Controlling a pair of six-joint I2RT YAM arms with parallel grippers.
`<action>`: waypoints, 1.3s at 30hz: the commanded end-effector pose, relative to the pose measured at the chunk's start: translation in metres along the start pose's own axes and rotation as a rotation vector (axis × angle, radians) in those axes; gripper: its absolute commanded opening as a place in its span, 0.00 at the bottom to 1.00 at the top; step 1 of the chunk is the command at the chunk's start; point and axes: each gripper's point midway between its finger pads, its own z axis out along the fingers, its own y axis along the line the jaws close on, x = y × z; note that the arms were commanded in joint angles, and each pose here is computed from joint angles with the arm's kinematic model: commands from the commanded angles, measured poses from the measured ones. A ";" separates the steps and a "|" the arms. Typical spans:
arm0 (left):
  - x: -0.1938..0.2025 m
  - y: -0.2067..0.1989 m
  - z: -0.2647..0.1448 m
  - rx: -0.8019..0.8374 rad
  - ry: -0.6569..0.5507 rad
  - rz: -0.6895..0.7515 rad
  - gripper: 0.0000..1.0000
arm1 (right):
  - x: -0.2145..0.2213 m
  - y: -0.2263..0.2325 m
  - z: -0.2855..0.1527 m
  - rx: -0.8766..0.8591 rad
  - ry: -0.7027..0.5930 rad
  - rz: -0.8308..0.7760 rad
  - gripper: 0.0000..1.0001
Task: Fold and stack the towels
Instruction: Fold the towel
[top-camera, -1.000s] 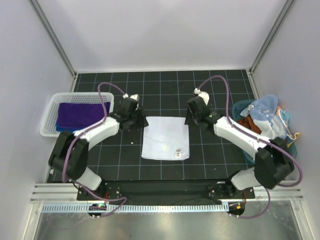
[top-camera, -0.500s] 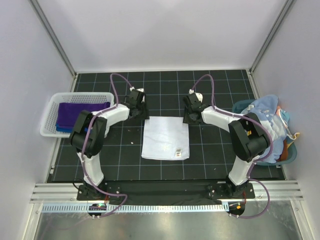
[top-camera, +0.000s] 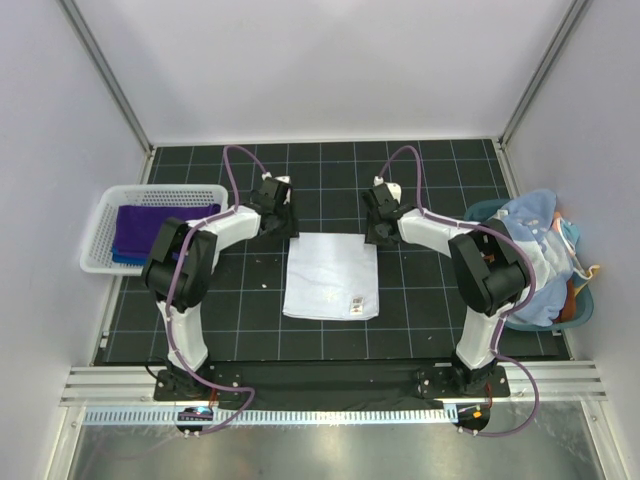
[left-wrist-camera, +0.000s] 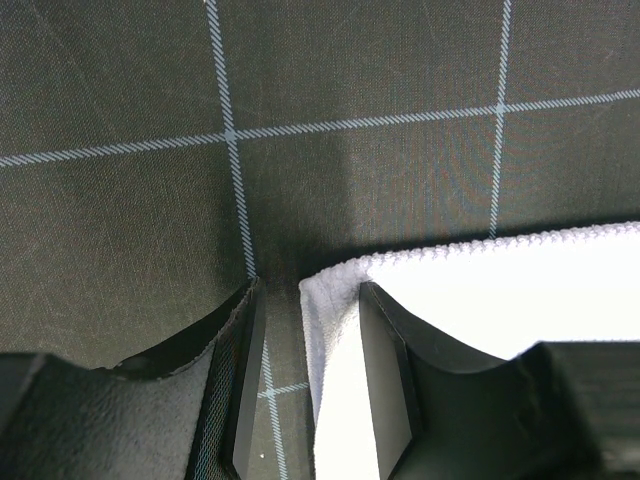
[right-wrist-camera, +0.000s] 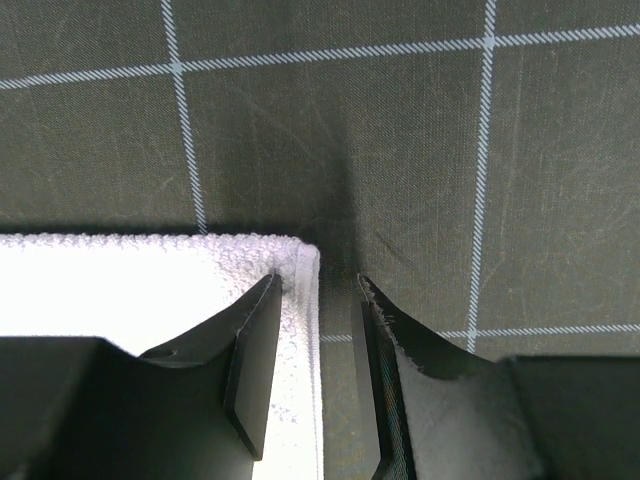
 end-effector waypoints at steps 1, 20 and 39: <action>0.010 0.007 0.011 -0.018 0.042 0.016 0.46 | -0.026 0.008 0.001 -0.031 -0.064 0.004 0.41; 0.022 0.014 0.019 -0.029 0.062 0.024 0.38 | -0.018 0.015 0.013 -0.129 -0.042 0.012 0.34; -0.033 -0.002 -0.026 0.003 -0.077 0.044 0.48 | -0.044 0.022 -0.005 -0.208 -0.108 0.029 0.38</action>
